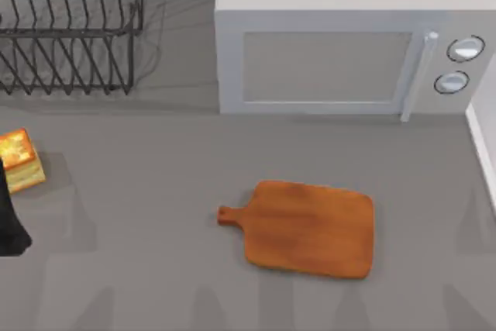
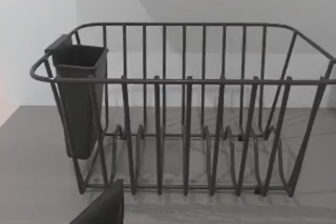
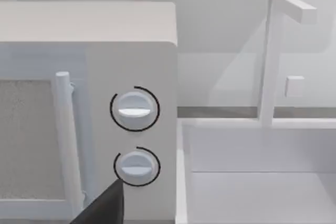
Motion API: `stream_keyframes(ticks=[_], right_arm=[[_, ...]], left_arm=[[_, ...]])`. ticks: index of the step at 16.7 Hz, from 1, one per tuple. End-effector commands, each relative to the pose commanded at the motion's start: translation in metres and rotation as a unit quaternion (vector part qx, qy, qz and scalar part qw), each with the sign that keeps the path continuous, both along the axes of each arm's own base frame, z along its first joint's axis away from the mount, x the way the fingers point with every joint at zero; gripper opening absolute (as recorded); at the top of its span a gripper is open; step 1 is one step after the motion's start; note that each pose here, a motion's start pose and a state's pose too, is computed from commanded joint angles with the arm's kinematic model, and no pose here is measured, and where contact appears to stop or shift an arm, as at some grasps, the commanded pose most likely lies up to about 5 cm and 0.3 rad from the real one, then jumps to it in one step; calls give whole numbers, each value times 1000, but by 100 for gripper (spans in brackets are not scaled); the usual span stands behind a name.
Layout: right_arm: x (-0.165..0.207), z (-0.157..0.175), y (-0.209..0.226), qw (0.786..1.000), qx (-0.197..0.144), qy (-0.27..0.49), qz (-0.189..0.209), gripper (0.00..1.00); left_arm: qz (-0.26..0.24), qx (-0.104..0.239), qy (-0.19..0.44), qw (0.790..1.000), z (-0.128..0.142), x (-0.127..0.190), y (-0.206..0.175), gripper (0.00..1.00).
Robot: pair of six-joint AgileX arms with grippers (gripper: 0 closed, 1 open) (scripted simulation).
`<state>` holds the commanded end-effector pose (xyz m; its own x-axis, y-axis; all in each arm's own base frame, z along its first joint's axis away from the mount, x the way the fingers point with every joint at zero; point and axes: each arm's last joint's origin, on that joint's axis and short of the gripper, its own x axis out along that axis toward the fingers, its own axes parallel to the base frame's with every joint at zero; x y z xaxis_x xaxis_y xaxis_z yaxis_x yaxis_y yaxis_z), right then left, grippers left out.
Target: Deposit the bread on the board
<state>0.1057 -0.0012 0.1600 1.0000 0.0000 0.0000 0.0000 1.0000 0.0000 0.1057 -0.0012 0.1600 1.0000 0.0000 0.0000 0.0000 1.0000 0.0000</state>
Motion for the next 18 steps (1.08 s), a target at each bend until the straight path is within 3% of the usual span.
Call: stream_keyframes(ticks=[5,10,14,18], right_arm=[[0,0,0,1000,0,0,0,100],[0,0,0,1000,0,0,0,100],[0,0,0,1000,0,0,0,100],[0,0,0,1000,0,0,0,100]], left_arm=[[2,23,17,1000,8,0,0,100],[2,128,101,987,45,8,1,100],[-25,234,207,950,83,37,3,100],[-87,327,322,884,110,96,6,100]])
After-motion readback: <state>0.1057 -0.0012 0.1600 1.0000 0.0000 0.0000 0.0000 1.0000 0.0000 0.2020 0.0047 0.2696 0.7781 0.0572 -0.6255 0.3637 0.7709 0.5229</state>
